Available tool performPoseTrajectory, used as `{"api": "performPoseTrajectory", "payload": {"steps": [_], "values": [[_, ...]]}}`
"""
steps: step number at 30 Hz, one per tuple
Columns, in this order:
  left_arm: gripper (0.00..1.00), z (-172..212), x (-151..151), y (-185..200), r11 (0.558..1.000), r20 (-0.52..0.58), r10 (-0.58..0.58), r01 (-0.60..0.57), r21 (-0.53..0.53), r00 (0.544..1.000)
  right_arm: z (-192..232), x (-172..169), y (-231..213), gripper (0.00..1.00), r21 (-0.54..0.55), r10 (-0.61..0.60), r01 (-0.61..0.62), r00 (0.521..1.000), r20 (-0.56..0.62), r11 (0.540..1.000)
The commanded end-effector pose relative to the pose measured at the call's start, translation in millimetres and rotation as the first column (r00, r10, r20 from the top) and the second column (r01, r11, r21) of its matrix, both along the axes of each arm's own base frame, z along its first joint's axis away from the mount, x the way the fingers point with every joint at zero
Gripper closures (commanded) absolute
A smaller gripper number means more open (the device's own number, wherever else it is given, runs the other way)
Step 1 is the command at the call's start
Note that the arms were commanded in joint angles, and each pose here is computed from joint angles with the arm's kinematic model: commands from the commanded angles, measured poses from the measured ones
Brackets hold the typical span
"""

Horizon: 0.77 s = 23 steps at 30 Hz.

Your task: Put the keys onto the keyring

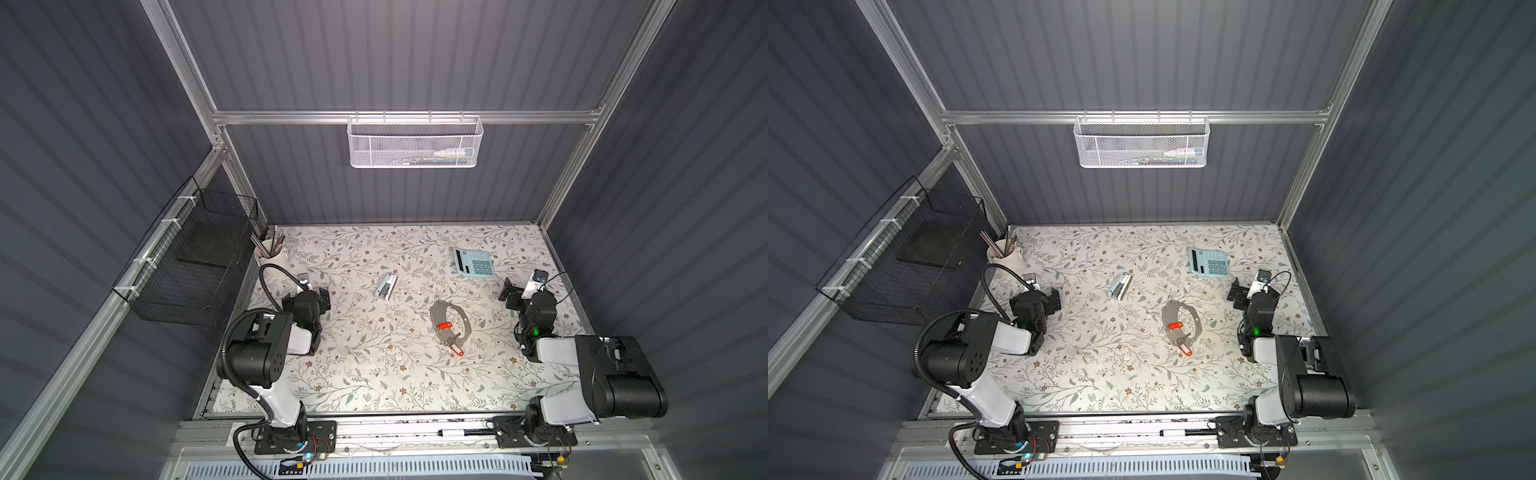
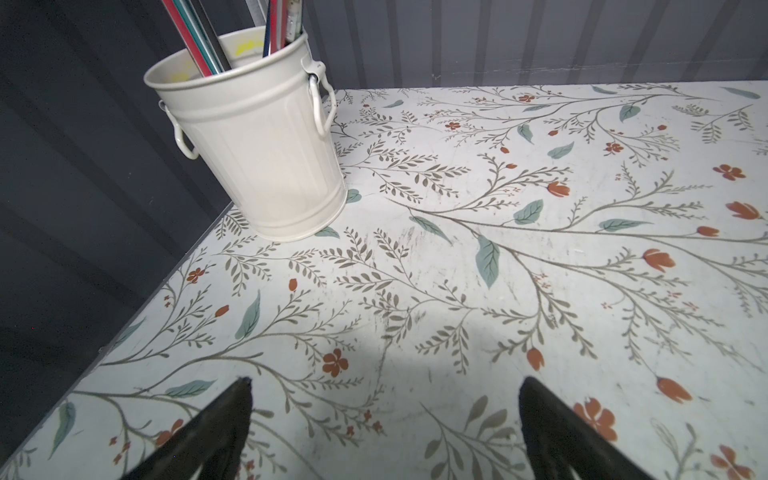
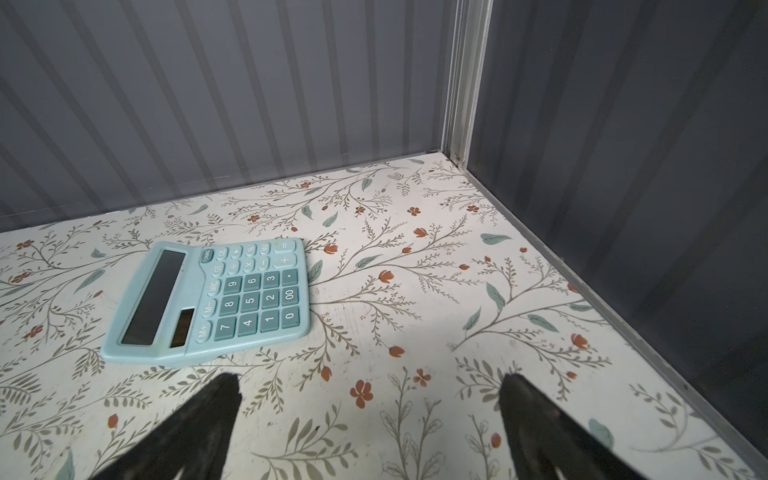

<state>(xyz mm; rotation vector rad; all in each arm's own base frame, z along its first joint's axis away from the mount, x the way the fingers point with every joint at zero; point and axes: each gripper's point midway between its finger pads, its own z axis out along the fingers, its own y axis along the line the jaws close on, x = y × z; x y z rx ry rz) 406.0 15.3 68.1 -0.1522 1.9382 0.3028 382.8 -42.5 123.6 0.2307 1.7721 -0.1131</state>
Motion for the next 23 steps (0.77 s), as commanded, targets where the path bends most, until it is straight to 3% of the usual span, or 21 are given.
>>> {"api": "performPoseTrajectory", "payload": {"steps": [1,23], "values": [[0.00,1.8,2.0,-2.3,1.000,0.007,-0.010,0.010,0.003,1.000,-1.4,-2.1,0.3,0.01,-0.007,-0.003,0.003,1.000,-0.001,1.000],[0.00,1.9,2.2,-2.7,1.000,0.007,-0.010,0.010,0.004,1.000,-1.4,-2.5,1.4,0.01,-0.008,0.007,-0.007,1.000,-0.001,1.000]]}}
